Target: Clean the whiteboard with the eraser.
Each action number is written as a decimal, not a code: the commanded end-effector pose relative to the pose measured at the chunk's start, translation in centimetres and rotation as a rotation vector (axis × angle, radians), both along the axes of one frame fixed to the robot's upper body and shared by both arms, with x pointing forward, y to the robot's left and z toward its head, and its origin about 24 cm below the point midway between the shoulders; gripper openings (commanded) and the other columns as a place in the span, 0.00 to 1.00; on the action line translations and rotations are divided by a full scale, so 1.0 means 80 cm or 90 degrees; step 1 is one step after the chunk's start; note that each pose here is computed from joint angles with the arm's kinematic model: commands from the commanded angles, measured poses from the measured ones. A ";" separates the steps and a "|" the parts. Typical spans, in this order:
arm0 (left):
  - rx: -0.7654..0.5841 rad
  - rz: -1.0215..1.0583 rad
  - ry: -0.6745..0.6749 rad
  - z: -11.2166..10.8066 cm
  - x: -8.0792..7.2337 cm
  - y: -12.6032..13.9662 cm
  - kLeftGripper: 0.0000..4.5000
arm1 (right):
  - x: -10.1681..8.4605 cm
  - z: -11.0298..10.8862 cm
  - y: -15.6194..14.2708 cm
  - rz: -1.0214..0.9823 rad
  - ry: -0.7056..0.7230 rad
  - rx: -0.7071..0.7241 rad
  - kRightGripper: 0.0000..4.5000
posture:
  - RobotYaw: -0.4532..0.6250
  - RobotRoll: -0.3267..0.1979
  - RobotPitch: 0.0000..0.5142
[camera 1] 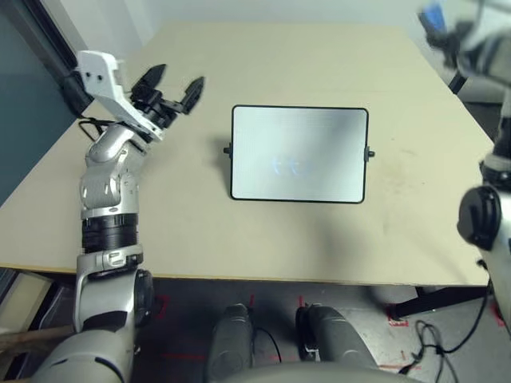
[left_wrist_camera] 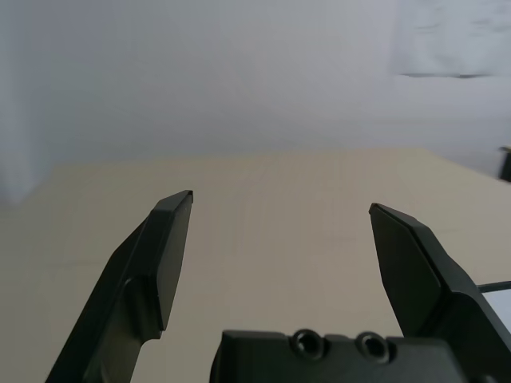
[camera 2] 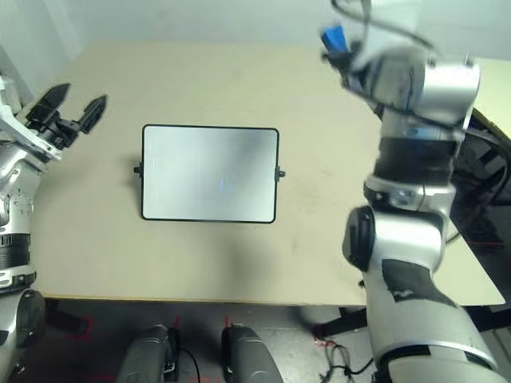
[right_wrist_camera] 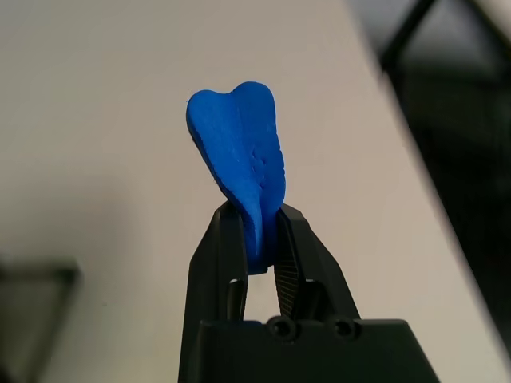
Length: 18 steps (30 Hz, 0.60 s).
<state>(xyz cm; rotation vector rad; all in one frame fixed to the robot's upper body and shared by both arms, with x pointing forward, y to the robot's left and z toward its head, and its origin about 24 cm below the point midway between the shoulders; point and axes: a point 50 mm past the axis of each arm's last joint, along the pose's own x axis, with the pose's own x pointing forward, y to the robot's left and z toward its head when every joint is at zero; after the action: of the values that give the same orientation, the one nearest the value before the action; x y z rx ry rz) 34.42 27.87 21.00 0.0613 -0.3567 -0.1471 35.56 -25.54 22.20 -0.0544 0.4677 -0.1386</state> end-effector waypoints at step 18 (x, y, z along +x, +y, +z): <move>-0.066 0.049 0.169 -0.115 0.006 0.010 1.00 | -0.016 -0.105 0.022 0.048 0.123 0.058 0.48 | 0.36 0.62 0.19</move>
<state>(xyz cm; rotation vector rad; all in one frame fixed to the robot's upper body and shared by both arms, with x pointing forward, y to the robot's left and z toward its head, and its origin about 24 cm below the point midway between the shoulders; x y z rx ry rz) 34.99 28.63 12.33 -0.0426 -0.1124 -0.0643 33.93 -23.58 13.02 0.0139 0.7105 -0.0503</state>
